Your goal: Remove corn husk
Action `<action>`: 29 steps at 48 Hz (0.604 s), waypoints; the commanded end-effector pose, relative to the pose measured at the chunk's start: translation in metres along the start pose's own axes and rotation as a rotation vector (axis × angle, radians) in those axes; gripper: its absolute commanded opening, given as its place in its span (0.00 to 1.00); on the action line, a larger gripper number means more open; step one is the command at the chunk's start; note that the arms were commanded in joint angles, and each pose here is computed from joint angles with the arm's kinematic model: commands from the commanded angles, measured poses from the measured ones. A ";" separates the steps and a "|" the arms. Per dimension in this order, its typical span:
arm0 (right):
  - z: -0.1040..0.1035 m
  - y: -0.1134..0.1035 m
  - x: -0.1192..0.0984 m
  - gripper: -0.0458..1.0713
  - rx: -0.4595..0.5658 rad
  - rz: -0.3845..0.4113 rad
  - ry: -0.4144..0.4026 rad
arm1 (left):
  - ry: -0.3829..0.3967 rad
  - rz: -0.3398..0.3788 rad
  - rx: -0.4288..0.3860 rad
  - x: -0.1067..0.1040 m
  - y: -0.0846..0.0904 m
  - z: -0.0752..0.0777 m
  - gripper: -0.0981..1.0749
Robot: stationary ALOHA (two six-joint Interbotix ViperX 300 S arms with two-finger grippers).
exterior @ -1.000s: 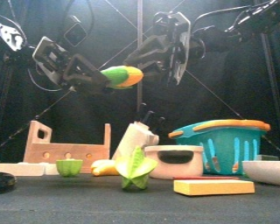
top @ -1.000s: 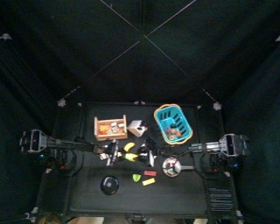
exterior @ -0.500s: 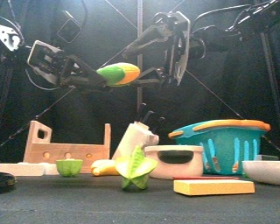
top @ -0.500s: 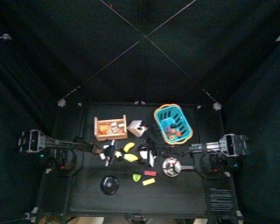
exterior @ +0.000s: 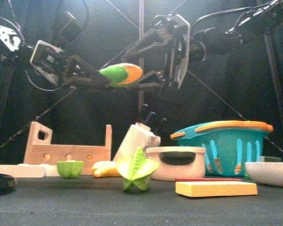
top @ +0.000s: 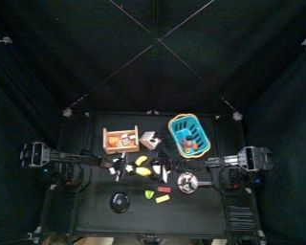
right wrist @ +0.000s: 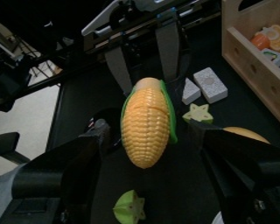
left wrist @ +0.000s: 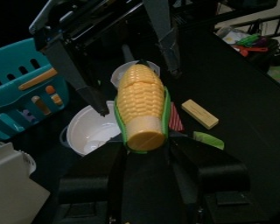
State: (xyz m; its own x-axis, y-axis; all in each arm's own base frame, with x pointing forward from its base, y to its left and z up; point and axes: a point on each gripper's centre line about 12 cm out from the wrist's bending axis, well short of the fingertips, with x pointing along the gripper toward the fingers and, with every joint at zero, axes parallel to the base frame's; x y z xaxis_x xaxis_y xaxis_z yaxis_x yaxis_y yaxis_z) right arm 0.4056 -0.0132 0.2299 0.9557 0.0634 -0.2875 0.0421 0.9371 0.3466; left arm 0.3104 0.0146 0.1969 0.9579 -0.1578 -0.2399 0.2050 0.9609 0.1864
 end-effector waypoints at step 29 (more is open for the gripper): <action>0.018 0.004 -0.001 0.75 0.000 -0.001 -0.037 | -0.059 -0.002 0.008 0.001 0.001 0.013 0.61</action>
State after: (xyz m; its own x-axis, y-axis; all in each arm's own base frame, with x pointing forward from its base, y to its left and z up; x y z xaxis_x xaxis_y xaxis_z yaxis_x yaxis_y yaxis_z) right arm 0.4067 -0.0151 0.2309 0.9529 0.0518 -0.2988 0.0574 0.9367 0.3455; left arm 0.3108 0.0134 0.1993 0.9610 -0.1681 -0.2196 0.2108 0.9593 0.1880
